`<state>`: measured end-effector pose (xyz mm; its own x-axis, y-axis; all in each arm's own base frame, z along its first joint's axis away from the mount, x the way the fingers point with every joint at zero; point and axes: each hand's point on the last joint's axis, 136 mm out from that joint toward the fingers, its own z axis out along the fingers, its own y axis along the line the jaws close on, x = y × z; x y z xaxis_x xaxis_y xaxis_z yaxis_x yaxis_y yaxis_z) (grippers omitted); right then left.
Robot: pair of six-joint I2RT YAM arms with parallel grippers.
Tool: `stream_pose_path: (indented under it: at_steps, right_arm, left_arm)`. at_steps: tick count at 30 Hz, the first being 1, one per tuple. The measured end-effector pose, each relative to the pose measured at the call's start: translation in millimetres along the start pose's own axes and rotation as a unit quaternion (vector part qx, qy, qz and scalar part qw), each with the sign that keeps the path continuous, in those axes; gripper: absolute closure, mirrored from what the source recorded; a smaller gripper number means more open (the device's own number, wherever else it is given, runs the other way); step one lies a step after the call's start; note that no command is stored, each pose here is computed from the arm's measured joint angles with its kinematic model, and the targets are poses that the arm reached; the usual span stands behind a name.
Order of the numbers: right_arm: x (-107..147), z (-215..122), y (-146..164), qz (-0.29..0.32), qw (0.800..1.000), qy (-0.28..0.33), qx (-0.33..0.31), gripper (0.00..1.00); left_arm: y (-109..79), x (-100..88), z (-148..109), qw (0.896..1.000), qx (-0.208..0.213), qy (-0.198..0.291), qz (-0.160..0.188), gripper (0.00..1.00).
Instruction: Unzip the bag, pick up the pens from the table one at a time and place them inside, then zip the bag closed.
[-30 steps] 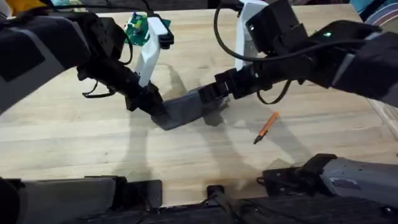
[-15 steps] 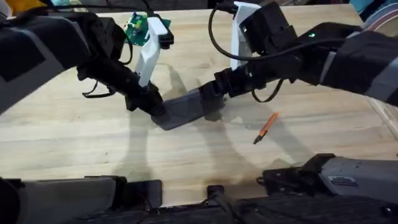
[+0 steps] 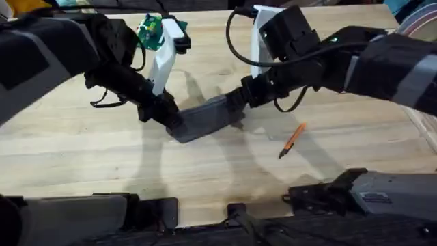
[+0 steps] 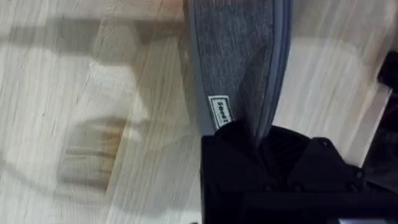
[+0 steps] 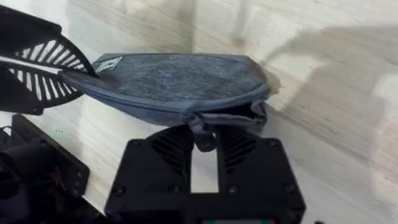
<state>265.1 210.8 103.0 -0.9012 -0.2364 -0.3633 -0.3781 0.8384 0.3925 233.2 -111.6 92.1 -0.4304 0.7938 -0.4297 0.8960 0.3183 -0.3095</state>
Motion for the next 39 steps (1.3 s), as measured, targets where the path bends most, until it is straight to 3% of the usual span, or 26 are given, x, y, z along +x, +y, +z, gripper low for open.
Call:
stream_pose_path:
  at_steps: [3,4,5,16,28,34,39]
  right_arm:
    - [0.4,0.5,0.6,0.005,1.0,0.001,-0.002,0.864]
    - [0.6,0.7,1.3,0.007,1.0,0.002,-0.003,0.953]
    - [0.8,0.7,1.5,0.007,1.0,0.002,-0.003,0.961]
    - [3.1,-0.6,1.7,0.009,1.0,0.006,-0.003,0.967]
    - [-4.5,-27.3,15.7,-0.014,0.999,-0.035,-0.014,0.968]
    - [-6.2,-22.3,38.9,-0.054,0.997,-0.046,-0.026,0.968]
    - [-22.3,-19.8,78.9,-0.108,0.988,-0.095,-0.06,0.969]
  left_arm:
    - [0.0,0.0,0.0,1.0,0.0,0.0,0.0,0.958]
    - [0.1,-0.1,0.0,1.0,0.0,0.0,0.0,0.958]
    - [0.1,-0.1,0.0,1.0,0.0,0.0,0.0,0.958]
    - [0.0,-0.1,0.0,1.0,0.0,0.0,0.0,0.958]
    - [-0.7,0.4,0.0,1.0,0.001,0.001,-0.001,0.959]
    - [0.1,0.4,0.0,1.0,0.0,0.001,0.0,0.959]
    - [2.5,3.2,-0.7,1.0,-0.006,0.007,-0.002,0.959]
